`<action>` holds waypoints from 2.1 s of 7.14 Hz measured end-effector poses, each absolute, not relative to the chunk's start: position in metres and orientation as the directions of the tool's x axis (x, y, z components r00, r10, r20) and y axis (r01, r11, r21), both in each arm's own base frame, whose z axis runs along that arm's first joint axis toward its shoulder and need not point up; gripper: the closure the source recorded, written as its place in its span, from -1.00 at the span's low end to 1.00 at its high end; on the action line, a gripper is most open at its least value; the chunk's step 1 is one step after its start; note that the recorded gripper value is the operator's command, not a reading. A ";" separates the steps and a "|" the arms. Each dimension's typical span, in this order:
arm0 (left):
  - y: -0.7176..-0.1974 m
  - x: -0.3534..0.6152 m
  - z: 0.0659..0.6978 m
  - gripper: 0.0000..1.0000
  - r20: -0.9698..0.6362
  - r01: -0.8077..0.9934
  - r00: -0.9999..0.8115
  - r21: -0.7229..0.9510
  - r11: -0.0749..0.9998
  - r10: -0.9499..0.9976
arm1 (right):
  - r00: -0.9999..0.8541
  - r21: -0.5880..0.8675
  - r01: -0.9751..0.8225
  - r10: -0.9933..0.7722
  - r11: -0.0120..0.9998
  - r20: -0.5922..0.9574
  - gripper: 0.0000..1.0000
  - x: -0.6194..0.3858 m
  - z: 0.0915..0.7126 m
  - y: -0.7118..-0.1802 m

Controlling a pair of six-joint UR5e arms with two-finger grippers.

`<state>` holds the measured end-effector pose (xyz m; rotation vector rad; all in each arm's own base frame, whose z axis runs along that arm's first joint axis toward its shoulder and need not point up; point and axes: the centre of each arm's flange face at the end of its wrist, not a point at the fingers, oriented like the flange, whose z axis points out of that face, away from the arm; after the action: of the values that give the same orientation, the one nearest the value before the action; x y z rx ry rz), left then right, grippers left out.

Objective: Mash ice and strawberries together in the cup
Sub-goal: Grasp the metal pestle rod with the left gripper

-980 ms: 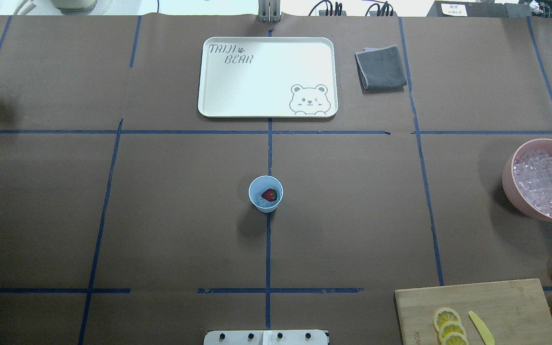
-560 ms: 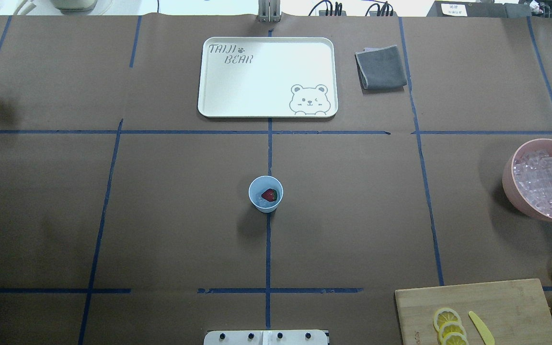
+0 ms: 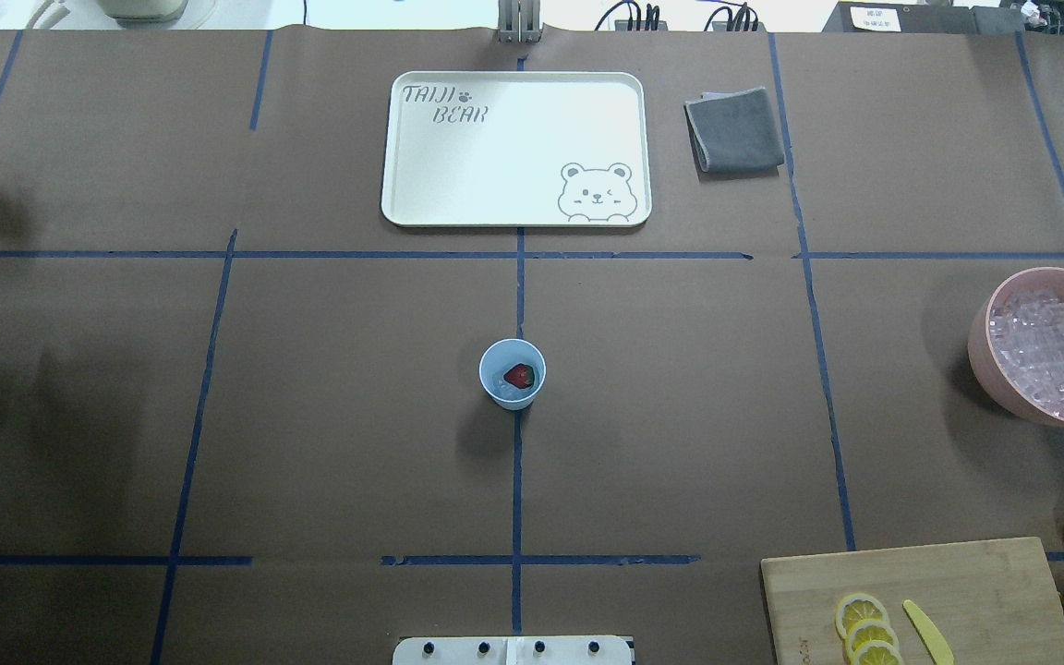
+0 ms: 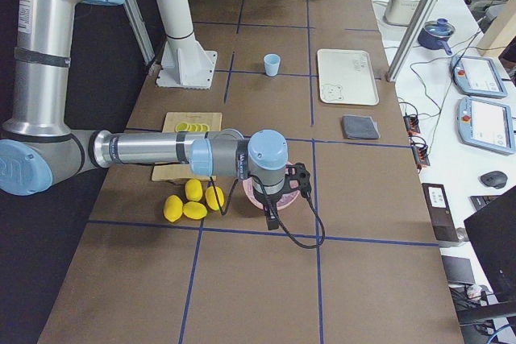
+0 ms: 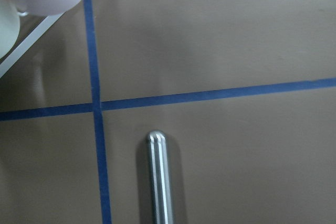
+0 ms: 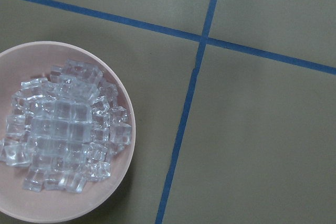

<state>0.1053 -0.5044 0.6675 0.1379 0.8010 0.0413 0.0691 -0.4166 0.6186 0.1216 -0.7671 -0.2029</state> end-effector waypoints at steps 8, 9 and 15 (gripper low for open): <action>-0.496 0.150 0.711 1.00 -0.721 -0.025 0.684 0.134 0.991 0.115 | 0.702 0.187 0.138 -0.229 0.973 0.674 -0.98 0.069 0.618 -0.417; -0.499 0.151 0.708 1.00 -0.721 -0.025 0.683 0.136 0.990 0.117 | 0.702 0.187 0.137 -0.229 0.973 0.675 -0.98 0.069 0.618 -0.417; -0.514 0.156 0.658 1.00 -0.736 -0.016 0.654 0.217 0.976 0.174 | 0.703 0.194 0.133 -0.231 0.972 0.673 -0.98 0.069 0.613 -0.418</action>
<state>0.1559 -0.5140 0.6579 0.1982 0.8520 0.1081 0.0691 -0.4175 0.6128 0.1341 -0.7654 -0.2030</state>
